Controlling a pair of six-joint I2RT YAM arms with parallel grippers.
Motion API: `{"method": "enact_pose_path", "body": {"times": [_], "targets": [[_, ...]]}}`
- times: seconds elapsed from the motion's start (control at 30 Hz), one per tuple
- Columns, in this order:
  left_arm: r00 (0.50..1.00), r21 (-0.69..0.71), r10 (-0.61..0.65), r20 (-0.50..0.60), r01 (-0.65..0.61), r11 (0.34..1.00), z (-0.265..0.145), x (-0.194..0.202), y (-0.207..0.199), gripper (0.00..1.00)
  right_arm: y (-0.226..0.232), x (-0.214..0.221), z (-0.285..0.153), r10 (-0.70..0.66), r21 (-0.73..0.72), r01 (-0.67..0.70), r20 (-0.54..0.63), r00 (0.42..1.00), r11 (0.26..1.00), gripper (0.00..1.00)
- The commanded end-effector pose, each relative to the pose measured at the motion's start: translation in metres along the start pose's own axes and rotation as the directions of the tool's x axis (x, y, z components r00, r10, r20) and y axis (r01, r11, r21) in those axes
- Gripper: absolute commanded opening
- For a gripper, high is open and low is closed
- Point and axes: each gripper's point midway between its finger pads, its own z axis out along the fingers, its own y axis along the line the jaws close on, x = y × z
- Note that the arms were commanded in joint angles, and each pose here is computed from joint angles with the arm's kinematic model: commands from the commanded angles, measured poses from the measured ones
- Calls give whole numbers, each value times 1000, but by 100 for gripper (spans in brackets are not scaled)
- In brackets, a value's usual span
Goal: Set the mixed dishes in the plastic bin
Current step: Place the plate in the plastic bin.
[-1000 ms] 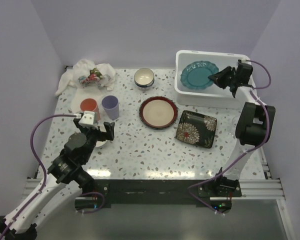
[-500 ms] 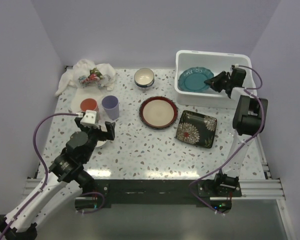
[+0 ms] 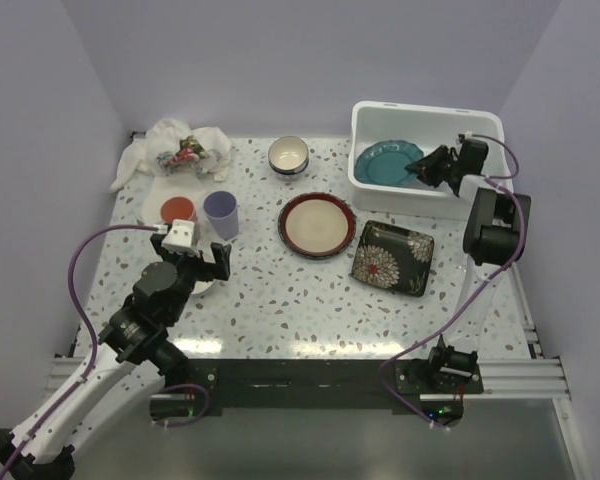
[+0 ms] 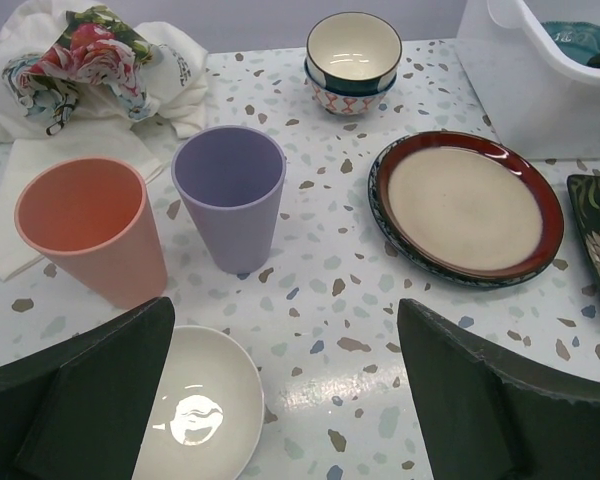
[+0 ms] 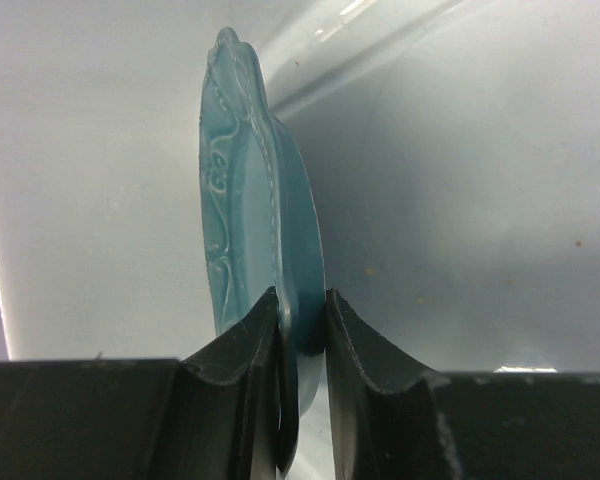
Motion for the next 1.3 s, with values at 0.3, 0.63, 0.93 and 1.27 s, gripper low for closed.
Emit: {"method": "enact_pose_path", "body": {"times": [0.3,0.63,0.93,1.27], "targets": [[999,3,3,33,-3,1000,2,-7,0,98,45,-31,-19,-97,-31,97,25,995,995,52],[999,8,-1,41,1,1000,1,-9,0,98,30,-33,-26,-96,86,94,18,995,992,91],[999,12,-1,43,0,1000,1,-9,-1,98,36,-27,-24,-114,76,115,-22,993,990,98],[999,19,-2,48,1,1000,0,-11,-2,98,32,-20,-30,-202,179,209,-54,978,961,98]]}}
